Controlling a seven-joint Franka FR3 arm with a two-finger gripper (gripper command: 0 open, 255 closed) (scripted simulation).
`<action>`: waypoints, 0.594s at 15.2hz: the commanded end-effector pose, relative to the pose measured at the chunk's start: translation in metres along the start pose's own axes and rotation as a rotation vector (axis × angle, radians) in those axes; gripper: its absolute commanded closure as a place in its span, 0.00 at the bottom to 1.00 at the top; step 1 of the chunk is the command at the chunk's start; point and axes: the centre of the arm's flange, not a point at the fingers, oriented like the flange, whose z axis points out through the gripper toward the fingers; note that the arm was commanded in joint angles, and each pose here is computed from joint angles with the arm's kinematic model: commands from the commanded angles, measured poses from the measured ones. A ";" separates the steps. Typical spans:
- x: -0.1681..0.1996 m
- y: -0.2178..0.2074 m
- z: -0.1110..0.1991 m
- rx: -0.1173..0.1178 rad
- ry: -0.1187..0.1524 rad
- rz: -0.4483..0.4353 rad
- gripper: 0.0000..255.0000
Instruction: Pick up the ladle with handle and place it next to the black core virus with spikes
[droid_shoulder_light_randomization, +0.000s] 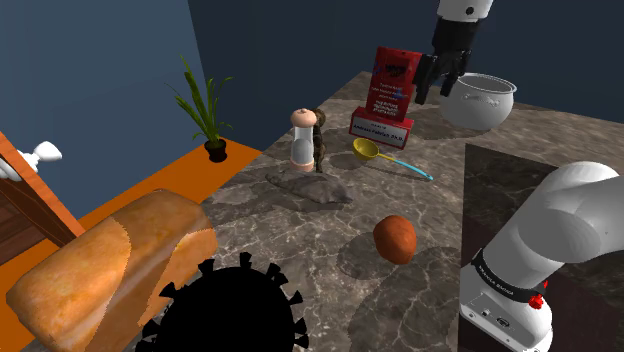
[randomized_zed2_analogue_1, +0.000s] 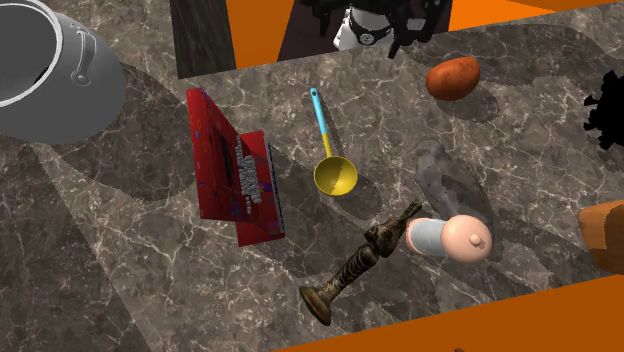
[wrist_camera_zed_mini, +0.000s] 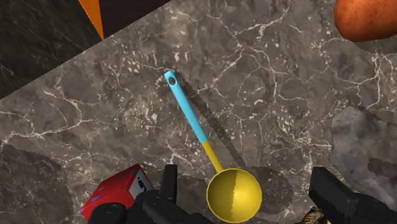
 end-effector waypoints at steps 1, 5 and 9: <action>0.000 0.000 0.000 0.000 0.000 0.000 0.00; 0.012 -0.005 0.050 -0.032 0.038 -0.128 0.00; 0.026 -0.010 0.099 -0.064 0.075 -0.257 0.00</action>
